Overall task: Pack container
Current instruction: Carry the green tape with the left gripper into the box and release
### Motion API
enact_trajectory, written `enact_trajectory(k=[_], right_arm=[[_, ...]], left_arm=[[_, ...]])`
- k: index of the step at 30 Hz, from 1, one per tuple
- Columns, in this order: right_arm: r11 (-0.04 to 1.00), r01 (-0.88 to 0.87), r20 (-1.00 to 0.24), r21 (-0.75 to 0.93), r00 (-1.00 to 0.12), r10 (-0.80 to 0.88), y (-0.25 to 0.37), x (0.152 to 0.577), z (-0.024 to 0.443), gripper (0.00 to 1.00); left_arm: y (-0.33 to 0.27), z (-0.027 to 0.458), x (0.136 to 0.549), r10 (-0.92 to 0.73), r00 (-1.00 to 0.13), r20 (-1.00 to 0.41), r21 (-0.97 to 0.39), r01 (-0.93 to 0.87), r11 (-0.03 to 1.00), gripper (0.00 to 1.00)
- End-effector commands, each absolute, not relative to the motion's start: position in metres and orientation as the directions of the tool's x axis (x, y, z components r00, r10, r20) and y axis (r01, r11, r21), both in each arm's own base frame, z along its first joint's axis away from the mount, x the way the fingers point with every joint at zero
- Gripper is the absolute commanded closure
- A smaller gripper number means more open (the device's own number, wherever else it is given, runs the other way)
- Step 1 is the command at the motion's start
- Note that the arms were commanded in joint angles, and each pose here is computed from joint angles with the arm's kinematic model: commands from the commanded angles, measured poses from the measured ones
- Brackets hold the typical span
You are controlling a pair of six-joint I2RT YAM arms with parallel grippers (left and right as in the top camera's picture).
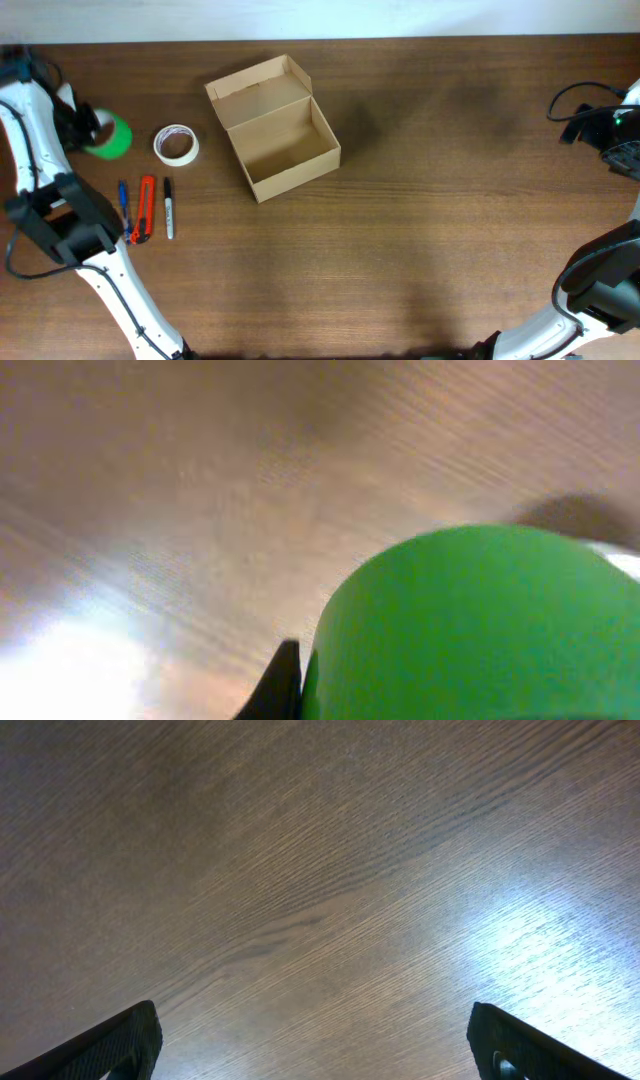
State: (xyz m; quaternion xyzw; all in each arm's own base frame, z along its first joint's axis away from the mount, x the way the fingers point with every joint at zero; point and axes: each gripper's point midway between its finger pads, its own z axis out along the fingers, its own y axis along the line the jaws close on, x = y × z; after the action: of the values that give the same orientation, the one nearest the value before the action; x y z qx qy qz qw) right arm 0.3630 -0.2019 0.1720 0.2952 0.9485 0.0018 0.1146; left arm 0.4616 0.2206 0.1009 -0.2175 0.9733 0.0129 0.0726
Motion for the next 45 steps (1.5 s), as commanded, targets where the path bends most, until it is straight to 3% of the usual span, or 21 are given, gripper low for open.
enact_trajectory(k=[1,7,13,18,22,27,37,45], right_arm=[[0.820,0.565,-0.224,0.085,-0.792,0.569,-0.202,0.361,0.176,0.01],[0.820,0.565,-0.224,0.085,-0.792,0.569,-0.202,0.361,0.176,0.01],[0.820,0.565,-0.224,0.085,-0.792,0.569,-0.202,0.361,0.176,0.01],[0.820,0.565,-0.224,0.085,-0.792,0.569,-0.202,0.361,0.176,0.01],[0.820,0.565,-0.224,0.085,-0.792,0.569,-0.202,0.361,0.176,0.01],[0.820,0.565,-0.224,0.085,-0.792,0.569,-0.202,0.361,0.176,0.01],[0.820,0.565,-0.224,0.085,-0.792,0.569,-0.202,0.361,0.176,0.01],[0.820,0.565,-0.224,0.085,-0.792,0.569,-0.202,0.361,0.176,0.01]], left_arm=[[0.179,0.186,0.492,-0.226,-0.907,-0.356,-0.042,-0.226,0.973,0.98],[0.046,0.297,0.509,0.145,-0.760,-0.634,-0.056,0.232,0.971,0.98],[-0.078,0.337,0.502,0.501,-0.556,-0.664,0.206,0.507,0.837,0.97],[-0.147,0.305,0.489,0.708,-0.509,-0.489,0.369,0.616,0.697,0.96],[-0.179,0.256,0.481,0.773,-0.516,-0.369,0.332,0.704,0.628,0.96],[-0.167,0.194,0.484,0.783,-0.578,-0.231,0.285,0.729,0.622,0.96],[-0.157,0.131,0.485,0.752,-0.635,-0.178,0.180,0.730,0.659,0.95],[-0.168,0.111,0.488,0.748,-0.632,-0.203,0.141,0.737,0.661,0.95]])
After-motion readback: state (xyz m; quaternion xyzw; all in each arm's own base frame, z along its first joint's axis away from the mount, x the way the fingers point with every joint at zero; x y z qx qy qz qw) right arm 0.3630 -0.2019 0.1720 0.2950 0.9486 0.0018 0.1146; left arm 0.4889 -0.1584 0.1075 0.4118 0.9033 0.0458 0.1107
